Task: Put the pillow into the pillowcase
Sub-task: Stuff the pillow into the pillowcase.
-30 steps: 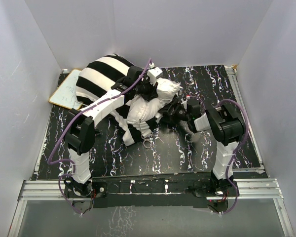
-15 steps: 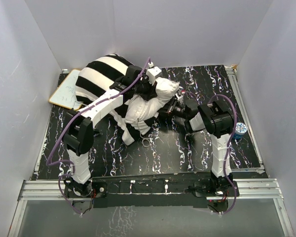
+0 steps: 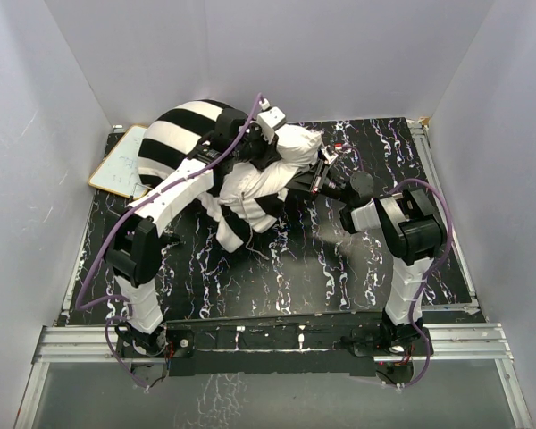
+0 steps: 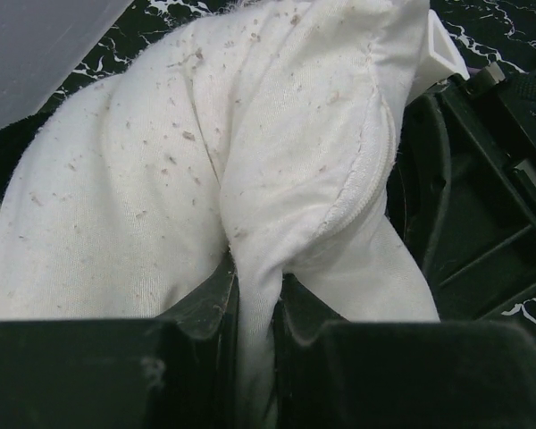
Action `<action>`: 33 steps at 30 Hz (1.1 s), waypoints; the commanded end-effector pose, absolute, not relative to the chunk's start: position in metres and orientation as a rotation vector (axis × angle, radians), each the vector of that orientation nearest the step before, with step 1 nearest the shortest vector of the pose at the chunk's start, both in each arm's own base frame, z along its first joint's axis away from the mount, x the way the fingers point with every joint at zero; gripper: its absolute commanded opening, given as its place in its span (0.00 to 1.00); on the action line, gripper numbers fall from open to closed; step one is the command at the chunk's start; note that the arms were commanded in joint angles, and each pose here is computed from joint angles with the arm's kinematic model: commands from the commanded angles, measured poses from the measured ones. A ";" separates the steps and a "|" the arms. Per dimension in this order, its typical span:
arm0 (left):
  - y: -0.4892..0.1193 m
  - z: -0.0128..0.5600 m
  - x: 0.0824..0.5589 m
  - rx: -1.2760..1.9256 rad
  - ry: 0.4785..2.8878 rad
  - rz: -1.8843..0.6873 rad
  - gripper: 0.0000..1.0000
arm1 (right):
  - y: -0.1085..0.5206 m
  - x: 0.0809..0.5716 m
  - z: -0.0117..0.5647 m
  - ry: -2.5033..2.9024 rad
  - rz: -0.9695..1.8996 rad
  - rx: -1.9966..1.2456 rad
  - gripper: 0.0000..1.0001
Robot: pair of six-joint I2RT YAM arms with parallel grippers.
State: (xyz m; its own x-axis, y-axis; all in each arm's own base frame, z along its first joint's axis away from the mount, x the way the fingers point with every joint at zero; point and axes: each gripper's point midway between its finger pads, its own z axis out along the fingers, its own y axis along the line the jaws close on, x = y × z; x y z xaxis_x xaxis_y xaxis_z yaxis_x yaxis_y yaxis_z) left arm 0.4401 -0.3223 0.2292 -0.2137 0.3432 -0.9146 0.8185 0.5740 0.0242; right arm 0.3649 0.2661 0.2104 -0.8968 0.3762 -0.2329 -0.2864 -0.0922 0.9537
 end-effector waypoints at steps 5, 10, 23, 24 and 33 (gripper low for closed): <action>-0.291 0.141 0.443 1.011 2.016 -0.489 0.00 | 0.267 0.303 0.327 1.261 2.015 -0.450 0.08; -0.275 0.101 0.455 0.943 2.135 -0.447 0.00 | 0.267 0.304 0.310 1.304 2.013 -0.428 0.08; -0.298 0.106 0.430 0.899 2.122 -0.832 0.00 | 0.230 0.318 0.278 1.461 1.659 -0.615 0.15; -0.298 0.116 0.427 0.887 2.111 -0.842 0.00 | 0.224 0.317 0.276 1.473 1.650 -0.647 0.19; -0.292 0.237 0.390 0.641 1.961 -0.977 0.46 | 0.207 0.327 0.302 1.888 2.025 -0.253 0.44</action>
State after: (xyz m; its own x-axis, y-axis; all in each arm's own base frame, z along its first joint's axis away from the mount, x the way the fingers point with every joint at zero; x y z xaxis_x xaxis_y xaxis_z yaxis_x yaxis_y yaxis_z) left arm 0.3919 -0.3122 0.1586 -0.5406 0.2465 -0.8044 0.7708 0.5282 -0.3561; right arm 0.3275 0.2072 0.2751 -0.7595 0.1995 -0.6192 -0.6328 -0.0059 0.7743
